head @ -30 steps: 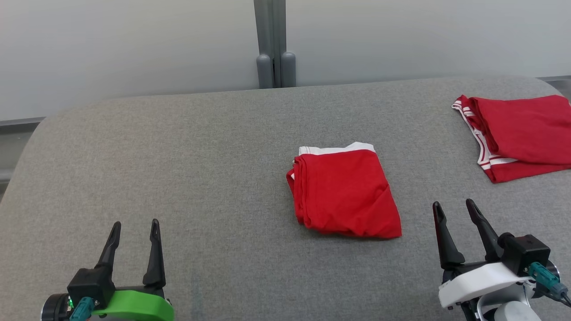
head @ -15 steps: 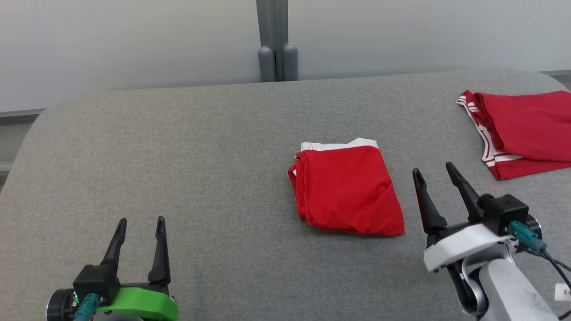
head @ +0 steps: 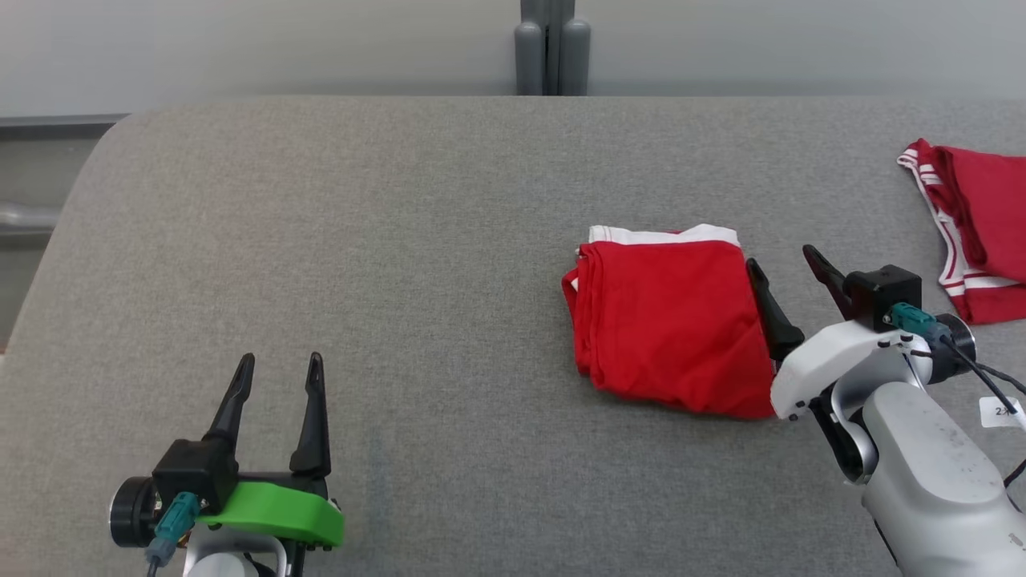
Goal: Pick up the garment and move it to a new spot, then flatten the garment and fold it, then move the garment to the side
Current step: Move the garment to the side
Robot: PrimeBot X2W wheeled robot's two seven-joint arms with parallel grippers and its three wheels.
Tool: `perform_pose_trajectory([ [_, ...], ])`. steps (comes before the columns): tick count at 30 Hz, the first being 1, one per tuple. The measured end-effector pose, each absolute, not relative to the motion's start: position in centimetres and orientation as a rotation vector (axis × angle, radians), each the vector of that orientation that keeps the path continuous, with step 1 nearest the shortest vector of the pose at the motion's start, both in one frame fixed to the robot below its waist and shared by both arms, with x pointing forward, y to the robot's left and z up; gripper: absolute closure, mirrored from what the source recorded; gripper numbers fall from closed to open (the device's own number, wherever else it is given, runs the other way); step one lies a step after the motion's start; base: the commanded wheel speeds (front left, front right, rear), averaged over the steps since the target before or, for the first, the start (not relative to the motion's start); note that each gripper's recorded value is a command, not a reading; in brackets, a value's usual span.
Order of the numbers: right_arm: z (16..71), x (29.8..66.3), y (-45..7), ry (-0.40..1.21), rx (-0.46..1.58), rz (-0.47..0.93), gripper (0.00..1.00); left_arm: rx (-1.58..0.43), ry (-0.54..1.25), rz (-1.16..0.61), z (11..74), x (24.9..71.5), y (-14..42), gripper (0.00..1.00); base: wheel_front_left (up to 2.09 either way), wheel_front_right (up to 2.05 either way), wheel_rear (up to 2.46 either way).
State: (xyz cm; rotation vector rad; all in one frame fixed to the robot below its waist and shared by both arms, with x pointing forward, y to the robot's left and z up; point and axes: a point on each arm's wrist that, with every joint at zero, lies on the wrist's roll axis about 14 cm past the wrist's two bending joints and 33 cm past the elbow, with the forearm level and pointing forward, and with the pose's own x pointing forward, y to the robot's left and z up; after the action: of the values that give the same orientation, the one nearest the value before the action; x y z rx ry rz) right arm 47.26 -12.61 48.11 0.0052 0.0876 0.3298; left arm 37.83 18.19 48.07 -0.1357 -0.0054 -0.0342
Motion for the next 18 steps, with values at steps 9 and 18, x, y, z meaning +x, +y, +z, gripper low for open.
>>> perform_pose_trajectory([
  [9, 41.6, 48.1, -11.8, 0.296, 0.014, 0.334, 0.0, -0.136, 0.022, 0.008, 47.1, 38.2, 19.4, 0.0, 0.0, 0.0, 0.0],
  [18, 38.1, 47.8, -10.5, 0.42, 0.049, 0.347, 1.0, -0.132, 0.04, 0.024, 46.5, 38.7, 19.7, 0.0, 0.0, 0.0, 0.0],
])
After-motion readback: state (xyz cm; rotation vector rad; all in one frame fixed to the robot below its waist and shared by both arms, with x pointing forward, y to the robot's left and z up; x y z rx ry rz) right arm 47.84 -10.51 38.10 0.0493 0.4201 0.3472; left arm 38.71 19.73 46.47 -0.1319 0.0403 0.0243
